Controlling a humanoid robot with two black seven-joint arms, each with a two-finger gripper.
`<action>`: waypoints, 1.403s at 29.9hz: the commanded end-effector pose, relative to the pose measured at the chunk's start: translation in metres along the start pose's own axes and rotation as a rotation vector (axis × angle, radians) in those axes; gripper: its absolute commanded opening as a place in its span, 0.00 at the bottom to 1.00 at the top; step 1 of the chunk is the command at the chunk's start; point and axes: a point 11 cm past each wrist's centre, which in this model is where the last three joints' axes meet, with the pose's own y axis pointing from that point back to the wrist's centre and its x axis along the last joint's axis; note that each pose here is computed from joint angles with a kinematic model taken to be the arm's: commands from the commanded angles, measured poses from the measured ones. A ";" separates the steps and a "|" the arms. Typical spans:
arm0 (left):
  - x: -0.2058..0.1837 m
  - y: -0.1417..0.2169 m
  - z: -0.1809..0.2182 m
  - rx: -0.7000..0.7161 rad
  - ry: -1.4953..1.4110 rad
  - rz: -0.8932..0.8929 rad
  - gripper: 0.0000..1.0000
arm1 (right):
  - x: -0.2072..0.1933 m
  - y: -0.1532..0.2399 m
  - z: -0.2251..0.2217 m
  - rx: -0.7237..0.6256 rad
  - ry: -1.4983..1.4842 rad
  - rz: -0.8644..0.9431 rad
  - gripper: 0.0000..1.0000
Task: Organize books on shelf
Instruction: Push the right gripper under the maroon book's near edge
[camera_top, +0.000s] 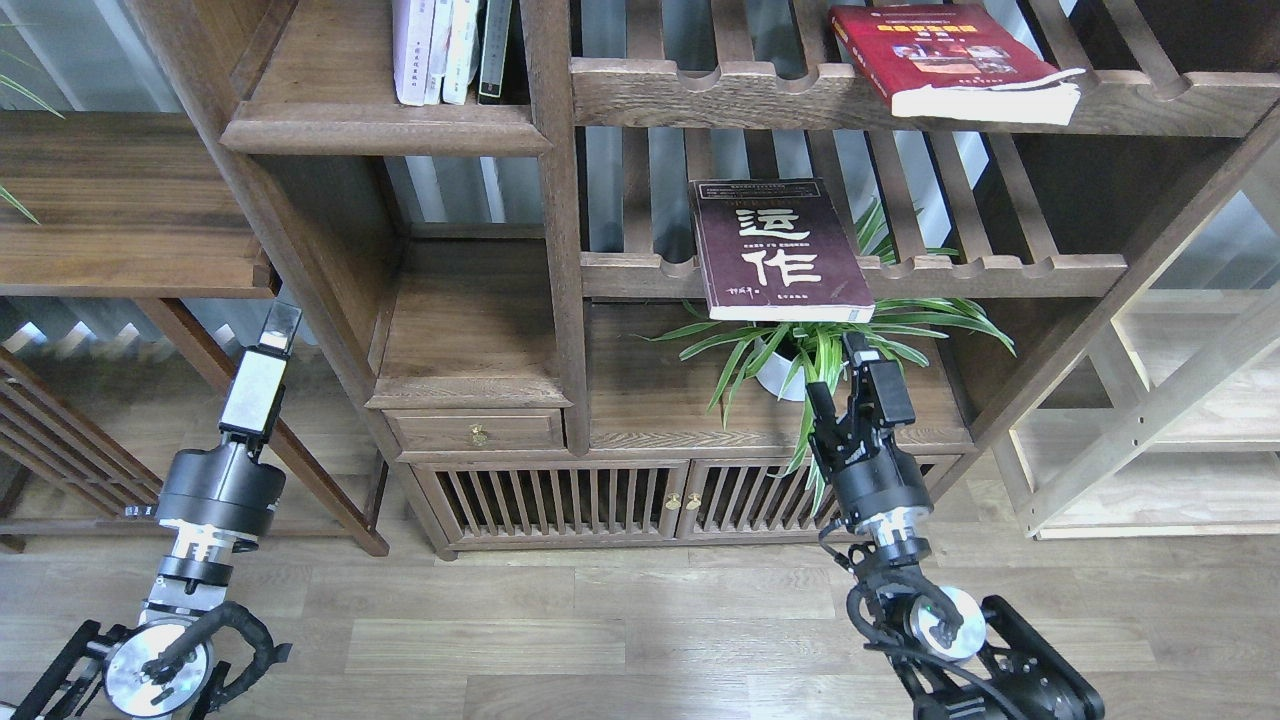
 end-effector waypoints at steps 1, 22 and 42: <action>0.000 0.000 0.001 0.001 -0.005 0.000 1.00 | -0.008 -0.012 -0.002 0.019 0.001 -0.025 1.00; 0.000 -0.001 0.001 0.002 -0.005 -0.003 1.00 | 0.010 -0.020 0.028 -0.028 0.029 0.041 1.00; 0.003 0.000 0.012 -0.019 -0.020 0.005 1.00 | 0.013 -0.056 0.012 0.017 0.033 0.087 1.00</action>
